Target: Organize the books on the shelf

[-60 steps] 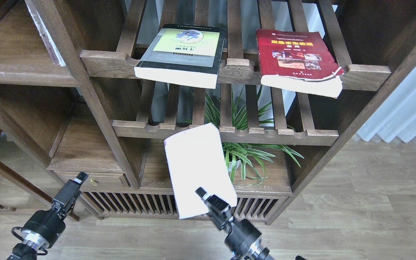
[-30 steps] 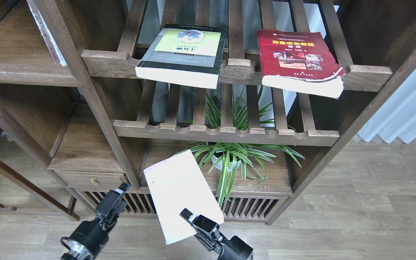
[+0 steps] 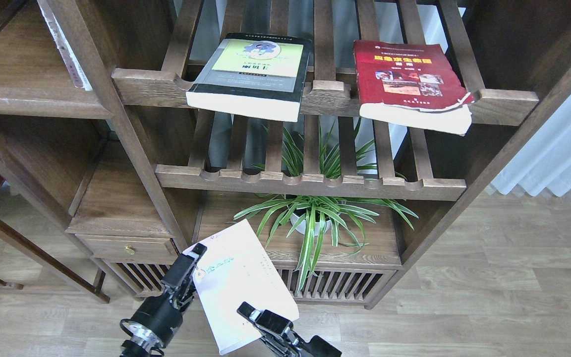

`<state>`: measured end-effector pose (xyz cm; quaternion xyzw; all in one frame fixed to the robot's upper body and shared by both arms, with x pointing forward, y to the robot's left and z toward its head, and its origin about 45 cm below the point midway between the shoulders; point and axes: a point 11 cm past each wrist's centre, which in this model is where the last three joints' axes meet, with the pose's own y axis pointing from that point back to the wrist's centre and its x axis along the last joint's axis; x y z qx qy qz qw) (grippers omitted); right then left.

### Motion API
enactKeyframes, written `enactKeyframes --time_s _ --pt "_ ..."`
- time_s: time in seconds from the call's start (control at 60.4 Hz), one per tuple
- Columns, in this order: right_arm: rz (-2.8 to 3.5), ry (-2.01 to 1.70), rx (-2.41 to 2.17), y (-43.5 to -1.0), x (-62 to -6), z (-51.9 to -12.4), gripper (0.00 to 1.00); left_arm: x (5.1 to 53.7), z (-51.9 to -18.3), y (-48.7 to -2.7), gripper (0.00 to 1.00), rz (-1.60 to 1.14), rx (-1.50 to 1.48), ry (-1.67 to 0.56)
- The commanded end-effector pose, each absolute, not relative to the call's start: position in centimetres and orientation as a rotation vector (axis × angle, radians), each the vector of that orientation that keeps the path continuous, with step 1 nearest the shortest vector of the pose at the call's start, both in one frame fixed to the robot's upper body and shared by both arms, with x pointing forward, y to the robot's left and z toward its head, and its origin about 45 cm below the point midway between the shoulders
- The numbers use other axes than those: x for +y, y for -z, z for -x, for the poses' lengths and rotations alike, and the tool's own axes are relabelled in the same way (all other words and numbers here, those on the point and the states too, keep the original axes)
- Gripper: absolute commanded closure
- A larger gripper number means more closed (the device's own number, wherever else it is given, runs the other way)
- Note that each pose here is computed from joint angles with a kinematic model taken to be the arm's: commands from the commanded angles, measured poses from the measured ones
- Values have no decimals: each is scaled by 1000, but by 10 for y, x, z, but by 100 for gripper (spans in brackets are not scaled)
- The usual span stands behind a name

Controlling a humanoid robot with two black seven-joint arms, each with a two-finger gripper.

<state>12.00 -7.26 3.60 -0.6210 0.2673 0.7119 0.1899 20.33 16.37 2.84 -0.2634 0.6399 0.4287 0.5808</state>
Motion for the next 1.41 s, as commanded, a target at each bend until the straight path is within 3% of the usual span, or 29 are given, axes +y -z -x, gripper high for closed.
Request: enactKeyframes --time_s 0.0,0.298,0.629,0.712,0.96,1.192,1.292,1.391 --pt "1745 -2008 752 -35 -72 -118 95 157 -201 -28 1 598 1499 -982" --pt "1737 -2016 758 -33 -73 -114 95 146 -195 -27 3 560 1514 -950" --pt "1729 -2019 762 -32 -74 -113 95 153 -191 -21 34 541 1517 -973" --pt "1731 -2018 762 -32 -74 -113 95 155 -192 -19 36 535 1514 -983" --pt "1730 -2021 762 -32 -73 -112 95 163 -186 -12 64 504 1517 -1002" --pt "1735 -2051 743 -31 -72 -105 95 159 -182 -11 77 488 1525 -989" --pt "1734 -2054 742 -30 -72 -105 95 157 -179 -10 90 474 1530 -982" --pt "1732 -2049 747 -31 -74 -107 95 161 -176 -9 92 456 1526 -985"
